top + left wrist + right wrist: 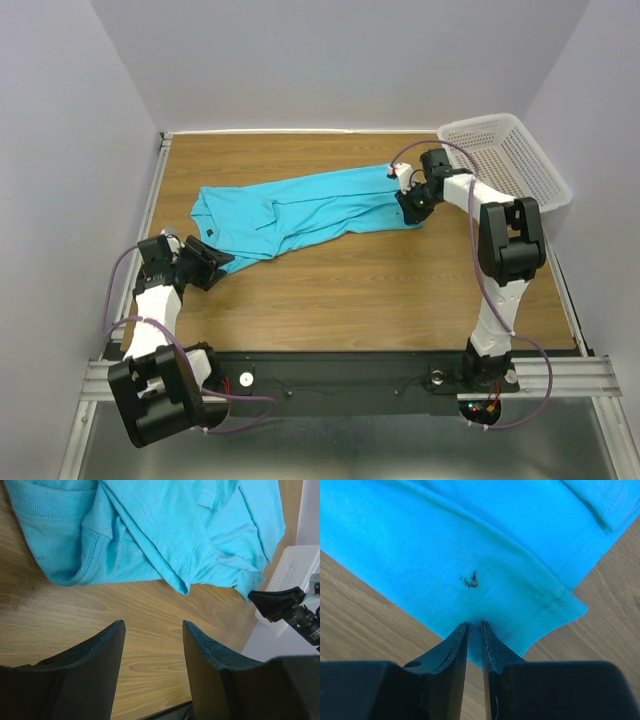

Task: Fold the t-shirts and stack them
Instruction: Fold the tshirt

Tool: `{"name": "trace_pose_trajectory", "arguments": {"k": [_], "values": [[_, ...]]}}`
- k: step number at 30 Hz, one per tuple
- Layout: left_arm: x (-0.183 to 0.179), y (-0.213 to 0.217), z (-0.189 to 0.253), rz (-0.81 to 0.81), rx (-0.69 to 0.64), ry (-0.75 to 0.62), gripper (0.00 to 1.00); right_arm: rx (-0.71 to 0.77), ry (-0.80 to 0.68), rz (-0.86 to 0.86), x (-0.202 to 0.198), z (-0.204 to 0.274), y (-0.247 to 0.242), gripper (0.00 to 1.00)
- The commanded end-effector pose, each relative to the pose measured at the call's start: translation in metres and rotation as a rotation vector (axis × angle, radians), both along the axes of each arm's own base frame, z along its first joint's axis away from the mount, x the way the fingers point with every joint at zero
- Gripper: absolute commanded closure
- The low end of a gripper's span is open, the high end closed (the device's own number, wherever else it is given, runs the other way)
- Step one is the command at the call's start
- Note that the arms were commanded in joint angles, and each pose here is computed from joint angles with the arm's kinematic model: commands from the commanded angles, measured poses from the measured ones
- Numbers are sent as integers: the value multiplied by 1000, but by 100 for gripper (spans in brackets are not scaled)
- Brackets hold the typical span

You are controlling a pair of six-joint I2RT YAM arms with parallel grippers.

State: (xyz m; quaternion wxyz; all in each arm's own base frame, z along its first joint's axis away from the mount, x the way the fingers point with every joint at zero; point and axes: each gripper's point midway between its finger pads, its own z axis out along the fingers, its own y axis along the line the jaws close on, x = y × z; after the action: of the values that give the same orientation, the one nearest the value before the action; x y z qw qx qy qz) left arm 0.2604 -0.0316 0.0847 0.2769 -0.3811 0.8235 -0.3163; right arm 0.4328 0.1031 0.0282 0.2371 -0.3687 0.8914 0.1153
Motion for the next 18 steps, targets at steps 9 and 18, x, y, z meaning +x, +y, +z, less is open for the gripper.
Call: {"name": "trace_pose_trajectory", "arguments": {"k": [9, 18], "values": [[8, 8, 2, -1, 42, -1, 40, -118, -6, 40, -17, -14, -44, 78], [18, 10, 7, -34, 53, -18, 40, -97, -51, 70, -4, 3, -39, 69]]}}
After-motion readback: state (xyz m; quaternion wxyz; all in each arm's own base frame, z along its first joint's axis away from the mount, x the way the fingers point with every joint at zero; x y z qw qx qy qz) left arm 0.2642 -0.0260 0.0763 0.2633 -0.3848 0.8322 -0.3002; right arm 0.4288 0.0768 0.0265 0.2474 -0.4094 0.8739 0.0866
